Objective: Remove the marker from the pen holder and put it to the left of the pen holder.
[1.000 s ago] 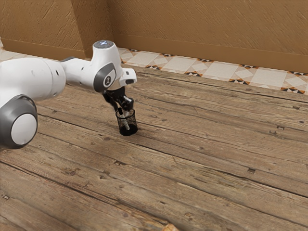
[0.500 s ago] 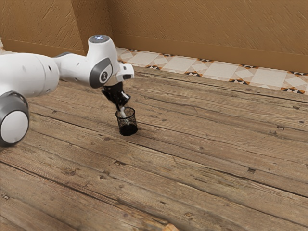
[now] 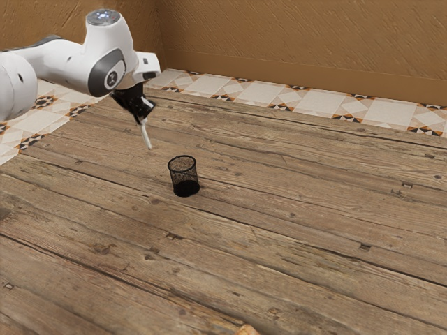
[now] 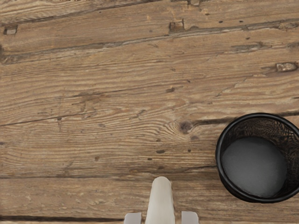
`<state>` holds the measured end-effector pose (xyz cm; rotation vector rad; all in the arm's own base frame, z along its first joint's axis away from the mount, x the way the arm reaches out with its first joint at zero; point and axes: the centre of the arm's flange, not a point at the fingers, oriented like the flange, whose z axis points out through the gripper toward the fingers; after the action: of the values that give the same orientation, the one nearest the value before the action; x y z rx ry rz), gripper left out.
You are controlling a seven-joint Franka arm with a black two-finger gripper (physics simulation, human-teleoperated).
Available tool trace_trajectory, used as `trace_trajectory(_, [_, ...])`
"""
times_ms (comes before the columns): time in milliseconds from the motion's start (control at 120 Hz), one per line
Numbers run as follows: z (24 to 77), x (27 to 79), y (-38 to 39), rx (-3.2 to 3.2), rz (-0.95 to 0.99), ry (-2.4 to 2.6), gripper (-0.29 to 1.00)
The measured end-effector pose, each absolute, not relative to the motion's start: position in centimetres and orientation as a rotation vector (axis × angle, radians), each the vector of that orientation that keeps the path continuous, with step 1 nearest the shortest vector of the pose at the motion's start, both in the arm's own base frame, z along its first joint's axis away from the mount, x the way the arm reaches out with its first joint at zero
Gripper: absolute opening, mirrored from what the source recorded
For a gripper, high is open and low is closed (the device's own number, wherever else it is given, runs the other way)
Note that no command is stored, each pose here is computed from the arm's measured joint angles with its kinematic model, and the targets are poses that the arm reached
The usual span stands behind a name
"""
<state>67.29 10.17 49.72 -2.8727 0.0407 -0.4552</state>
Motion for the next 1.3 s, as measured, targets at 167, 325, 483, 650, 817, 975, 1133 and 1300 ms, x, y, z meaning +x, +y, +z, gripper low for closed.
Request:
trace_trajectory(167, [46.8,72.1,13.1,-2.837,-0.465,0.016,-0.08])
trace_trajectory(325, [43.7,75.2,15.0,-2.837,-0.518,0.029,-0.07])
trace_trajectory(483, [40.6,76.1,15.9,-2.853,-0.542,0.055,-0.06])
trace_trajectory(650, [38.7,76.1,16.6,-2.872,-0.545,0.063,0.05])
trace_trajectory(817, [39.4,74.2,16.6,-2.912,-0.532,0.068,0.39])
trace_trajectory(975, [53.0,65.9,11.8,-2.92,-0.635,0.113,0.56])
trace_trajectory(1133, [67.1,57.8,5.8,-2.967,-0.613,0.203,0.63])
trace_trajectory(1300, [68.1,54.4,4.9,-3.034,-0.405,0.225,0.67])
